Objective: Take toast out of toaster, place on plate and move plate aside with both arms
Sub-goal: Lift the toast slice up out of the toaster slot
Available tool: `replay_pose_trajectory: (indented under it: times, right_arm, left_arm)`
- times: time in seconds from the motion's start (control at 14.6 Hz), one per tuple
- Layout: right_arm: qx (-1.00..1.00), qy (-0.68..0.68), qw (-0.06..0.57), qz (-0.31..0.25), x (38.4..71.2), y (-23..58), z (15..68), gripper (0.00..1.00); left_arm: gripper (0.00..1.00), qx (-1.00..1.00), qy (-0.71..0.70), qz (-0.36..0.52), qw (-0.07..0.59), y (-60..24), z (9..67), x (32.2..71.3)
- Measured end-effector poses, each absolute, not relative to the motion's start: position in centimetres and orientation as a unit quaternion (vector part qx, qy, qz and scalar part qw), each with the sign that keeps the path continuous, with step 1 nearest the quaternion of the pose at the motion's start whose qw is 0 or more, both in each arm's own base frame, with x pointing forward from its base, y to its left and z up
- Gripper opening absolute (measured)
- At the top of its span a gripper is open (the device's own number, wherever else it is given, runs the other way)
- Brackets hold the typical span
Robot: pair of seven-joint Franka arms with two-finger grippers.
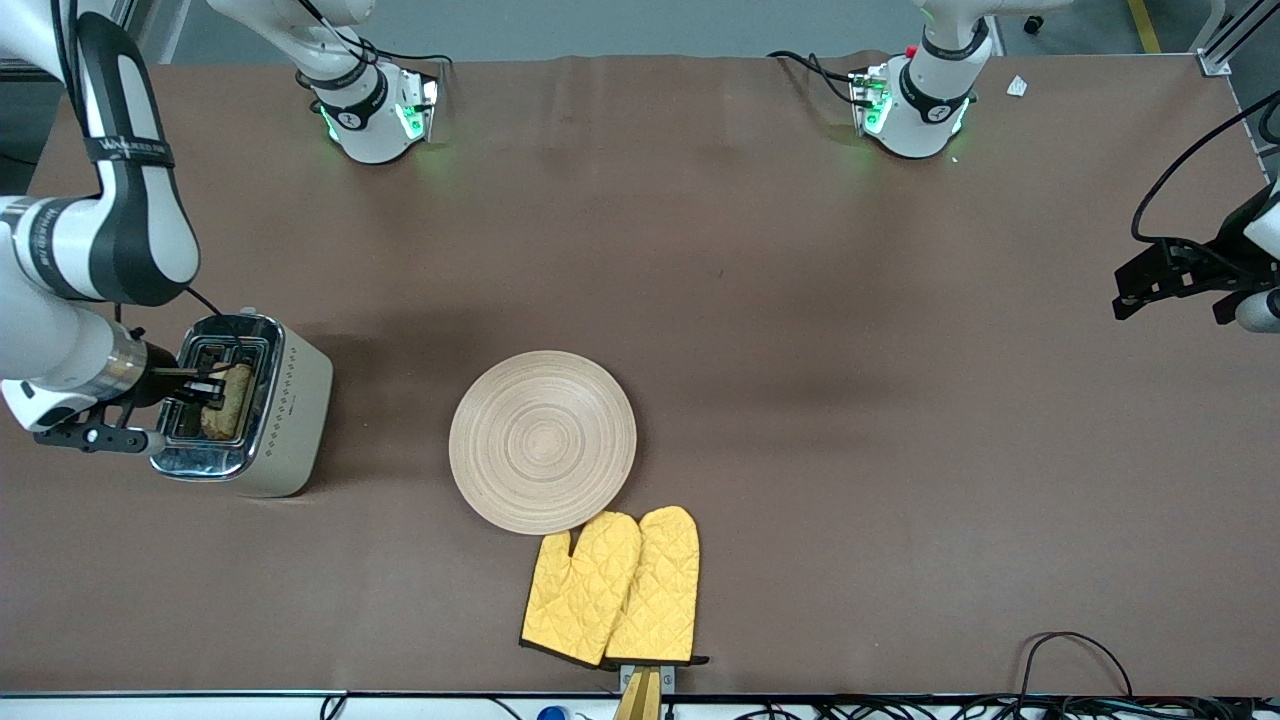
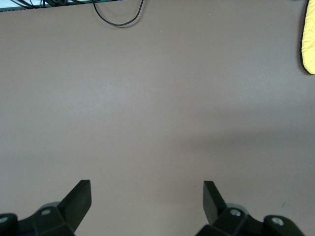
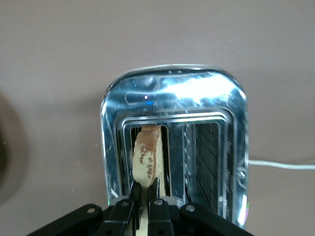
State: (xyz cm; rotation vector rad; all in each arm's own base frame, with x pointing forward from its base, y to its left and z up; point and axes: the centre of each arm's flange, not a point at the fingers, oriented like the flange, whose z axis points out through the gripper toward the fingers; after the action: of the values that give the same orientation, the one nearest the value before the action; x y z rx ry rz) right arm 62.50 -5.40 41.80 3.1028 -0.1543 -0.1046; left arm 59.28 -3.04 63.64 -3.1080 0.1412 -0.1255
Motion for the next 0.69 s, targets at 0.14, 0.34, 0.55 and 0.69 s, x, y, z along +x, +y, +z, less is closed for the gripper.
replay_pose_trajectory:
  times: [0.14, 0.34, 0.55, 0.69]
  right_arm:
    - [0.998, -0.052, 0.017, -0.037, 62.2, -5.4, 46.9, 0.09]
    - [0.998, -0.051, 0.012, -0.021, 61.0, -4.8, 53.6, 0.09]
    - [0.999, -0.049, -0.001, -0.011, 60.8, -1.8, 55.3, 0.09]
    - [0.997, -0.073, -0.038, -0.013, 61.2, 2.5, 54.6, 0.09]
  left_arm:
    - [1.00, -0.998, 0.045, -0.040, 0.014, -3.0, 63.6, 59.3]
    - [1.00, -0.998, 0.045, -0.040, 0.014, -3.1, 63.6, 59.3]
    - [1.00, -0.998, 0.045, -0.040, 0.014, -3.0, 63.6, 59.3]
    - [1.00, -0.998, 0.045, -0.040, 0.014, -3.0, 63.6, 59.3]
